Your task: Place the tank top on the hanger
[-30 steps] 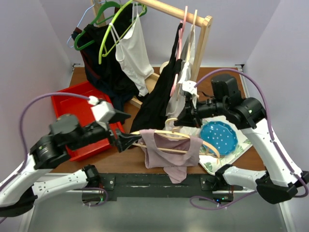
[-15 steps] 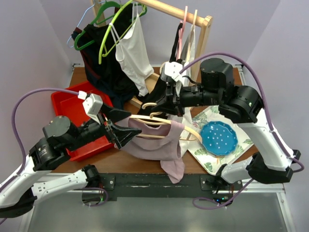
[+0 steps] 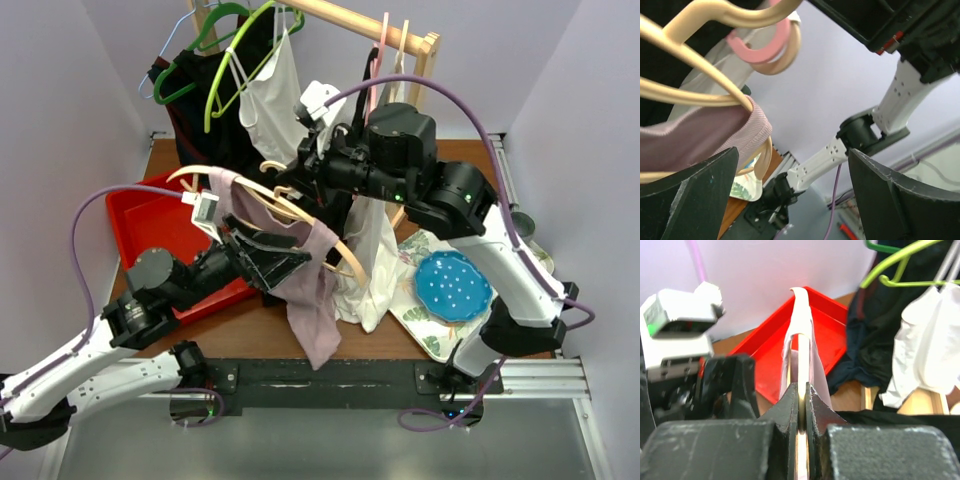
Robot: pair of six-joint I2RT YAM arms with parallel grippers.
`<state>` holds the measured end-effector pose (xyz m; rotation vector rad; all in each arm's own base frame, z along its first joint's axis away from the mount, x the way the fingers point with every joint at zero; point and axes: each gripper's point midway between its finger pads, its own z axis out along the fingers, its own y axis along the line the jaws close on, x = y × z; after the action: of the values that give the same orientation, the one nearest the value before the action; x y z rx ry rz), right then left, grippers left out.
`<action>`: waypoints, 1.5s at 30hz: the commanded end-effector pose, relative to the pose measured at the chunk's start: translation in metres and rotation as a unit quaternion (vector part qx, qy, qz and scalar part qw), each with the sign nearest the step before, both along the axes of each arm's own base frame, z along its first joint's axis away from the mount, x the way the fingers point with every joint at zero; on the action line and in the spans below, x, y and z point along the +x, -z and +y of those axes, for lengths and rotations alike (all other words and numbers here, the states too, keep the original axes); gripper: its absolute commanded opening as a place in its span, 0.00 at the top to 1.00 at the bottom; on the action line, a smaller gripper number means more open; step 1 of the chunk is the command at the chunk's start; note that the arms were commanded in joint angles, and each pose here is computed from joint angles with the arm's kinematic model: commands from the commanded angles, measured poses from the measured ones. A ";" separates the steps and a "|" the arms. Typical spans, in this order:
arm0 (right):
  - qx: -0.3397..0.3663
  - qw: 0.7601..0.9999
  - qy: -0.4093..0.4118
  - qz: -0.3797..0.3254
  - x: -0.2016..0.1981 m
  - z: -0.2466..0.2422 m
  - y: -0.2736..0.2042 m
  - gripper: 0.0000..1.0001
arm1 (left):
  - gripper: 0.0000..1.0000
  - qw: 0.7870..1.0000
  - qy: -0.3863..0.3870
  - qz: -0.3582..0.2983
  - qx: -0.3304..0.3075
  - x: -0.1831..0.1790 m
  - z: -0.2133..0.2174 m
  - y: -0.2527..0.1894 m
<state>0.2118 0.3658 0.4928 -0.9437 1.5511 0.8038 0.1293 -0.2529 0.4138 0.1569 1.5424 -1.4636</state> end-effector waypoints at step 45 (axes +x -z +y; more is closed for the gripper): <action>0.051 0.993 0.107 0.009 0.041 0.028 -0.002 1.00 | 0.89 0.952 -0.207 0.212 -0.072 0.066 -0.030 0.078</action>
<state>0.2553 0.4003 0.4490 -0.7922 1.6976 0.6713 0.1876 -0.2926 0.3187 -0.5281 1.7831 -1.2926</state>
